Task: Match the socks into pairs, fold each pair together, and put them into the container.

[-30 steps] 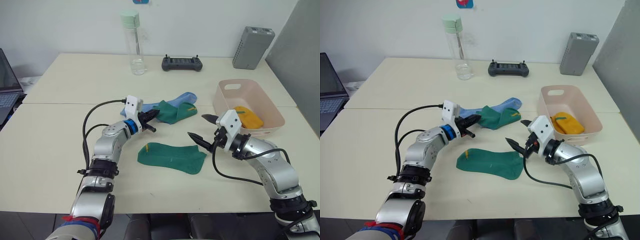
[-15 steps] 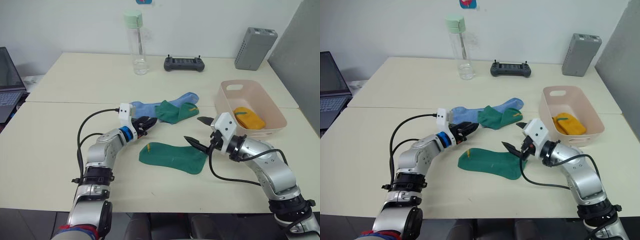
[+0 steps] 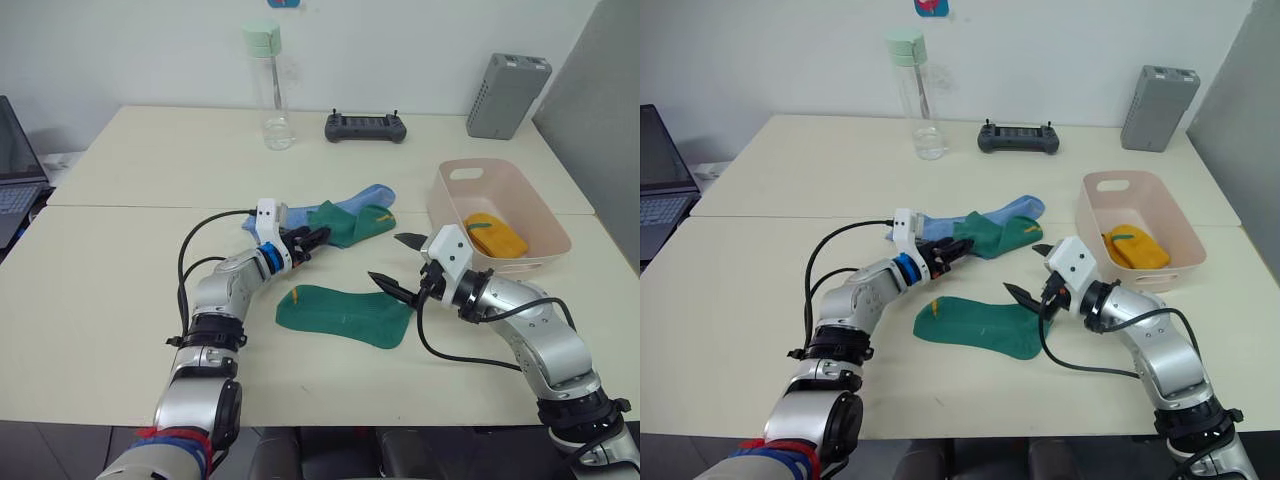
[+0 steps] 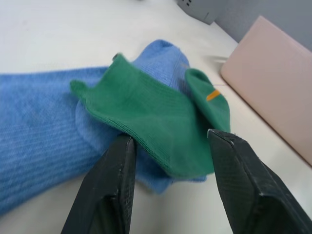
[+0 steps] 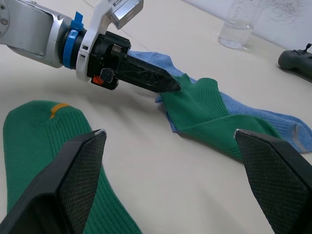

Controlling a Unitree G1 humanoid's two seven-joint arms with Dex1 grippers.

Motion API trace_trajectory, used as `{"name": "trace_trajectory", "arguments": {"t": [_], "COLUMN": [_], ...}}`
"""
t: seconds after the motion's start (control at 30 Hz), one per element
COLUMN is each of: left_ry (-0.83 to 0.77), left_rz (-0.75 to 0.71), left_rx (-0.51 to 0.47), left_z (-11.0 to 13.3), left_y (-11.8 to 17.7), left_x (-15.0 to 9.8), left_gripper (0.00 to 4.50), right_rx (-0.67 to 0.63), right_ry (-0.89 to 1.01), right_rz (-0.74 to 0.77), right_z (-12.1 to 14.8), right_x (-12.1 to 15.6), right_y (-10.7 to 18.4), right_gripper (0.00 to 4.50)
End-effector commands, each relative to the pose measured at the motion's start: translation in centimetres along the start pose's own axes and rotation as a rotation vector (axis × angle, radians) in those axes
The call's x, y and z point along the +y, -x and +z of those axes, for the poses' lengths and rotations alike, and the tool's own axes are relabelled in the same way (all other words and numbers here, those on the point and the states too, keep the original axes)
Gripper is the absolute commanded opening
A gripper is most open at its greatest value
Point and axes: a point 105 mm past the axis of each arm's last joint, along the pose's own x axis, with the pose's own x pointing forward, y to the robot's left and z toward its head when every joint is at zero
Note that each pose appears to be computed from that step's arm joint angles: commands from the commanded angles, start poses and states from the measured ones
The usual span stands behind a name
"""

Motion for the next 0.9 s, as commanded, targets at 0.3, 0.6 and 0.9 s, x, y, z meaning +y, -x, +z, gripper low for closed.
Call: {"name": "trace_trajectory", "arguments": {"t": [0.3,0.6,0.9], "left_ry": [-0.001,-0.105,-0.383], "left_rz": [-0.026,-0.193,-0.179], "left_rx": [-0.119,-0.255,-0.209], "left_z": [3.3,9.3,14.2], "left_y": [0.1,1.7,7.3], "left_x": [-0.5,-4.0,-3.4], "left_gripper": [0.01,0.01,0.01], "right_rx": [-0.046,-0.057,-0.056], "right_ry": [0.03,0.038,0.055], "right_rz": [-0.021,-0.03,-0.026], "right_z": [1.4,1.7,1.7], "right_x": [-0.3,-0.7,-1.3], "right_y": [0.3,0.3,0.4], "right_gripper": [4.5,4.5,4.5]}}
